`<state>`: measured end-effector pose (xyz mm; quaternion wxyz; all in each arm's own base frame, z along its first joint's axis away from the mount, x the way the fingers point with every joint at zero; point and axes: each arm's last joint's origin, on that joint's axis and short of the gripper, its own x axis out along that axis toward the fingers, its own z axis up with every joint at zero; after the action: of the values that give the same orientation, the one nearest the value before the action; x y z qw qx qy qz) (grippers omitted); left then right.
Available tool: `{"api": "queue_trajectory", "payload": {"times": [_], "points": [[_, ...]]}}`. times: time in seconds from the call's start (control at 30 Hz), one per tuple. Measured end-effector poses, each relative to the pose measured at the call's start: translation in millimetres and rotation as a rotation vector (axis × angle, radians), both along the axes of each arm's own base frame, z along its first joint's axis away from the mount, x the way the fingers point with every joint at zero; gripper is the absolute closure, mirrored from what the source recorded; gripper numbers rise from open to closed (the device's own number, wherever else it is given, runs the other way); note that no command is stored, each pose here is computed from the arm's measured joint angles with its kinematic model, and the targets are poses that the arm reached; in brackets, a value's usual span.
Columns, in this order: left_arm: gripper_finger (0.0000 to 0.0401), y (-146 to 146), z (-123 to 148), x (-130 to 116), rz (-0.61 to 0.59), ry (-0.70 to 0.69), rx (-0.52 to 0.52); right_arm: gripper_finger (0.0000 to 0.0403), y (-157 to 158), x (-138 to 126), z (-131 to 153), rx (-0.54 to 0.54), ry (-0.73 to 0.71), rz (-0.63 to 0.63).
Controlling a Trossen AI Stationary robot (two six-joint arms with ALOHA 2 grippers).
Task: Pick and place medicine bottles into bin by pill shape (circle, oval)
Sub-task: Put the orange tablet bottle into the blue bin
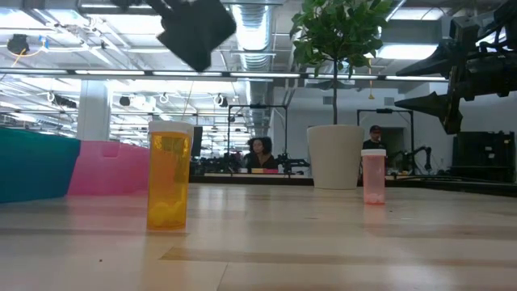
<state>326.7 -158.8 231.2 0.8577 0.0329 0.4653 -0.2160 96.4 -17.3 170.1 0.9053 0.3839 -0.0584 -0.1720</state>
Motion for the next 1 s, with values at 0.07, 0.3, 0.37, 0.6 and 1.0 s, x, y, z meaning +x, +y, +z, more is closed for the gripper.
{"api": "queue_trajectory", "payload": {"times": [0.07, 0.3, 0.37, 0.6, 1.0], "points": [[0.0104, -2, -7, 4, -0.026, -0.009, 0.009, 0.0127, 0, 0, 0, 0.000, 0.000, 0.000], [0.0105, -4, -13, 8, -0.077, -0.053, 0.069, 0.0127, 0, 0, -1, 0.000, 0.007, 0.000], [0.0105, -3, -13, 8, -0.088, -0.067, 0.107, 0.0127, 0, 0, 0, 0.000, 0.007, 0.000], [0.0105, -1, -33, 13, -0.080, -0.020, 0.124, 0.0127, 0, 0, 0, 0.000, 0.007, 0.000], [0.0113, -2, -51, 18, -0.099, 0.010, 0.158, 0.0127, 0, 0, 0, -0.001, 0.007, 0.001]]}}
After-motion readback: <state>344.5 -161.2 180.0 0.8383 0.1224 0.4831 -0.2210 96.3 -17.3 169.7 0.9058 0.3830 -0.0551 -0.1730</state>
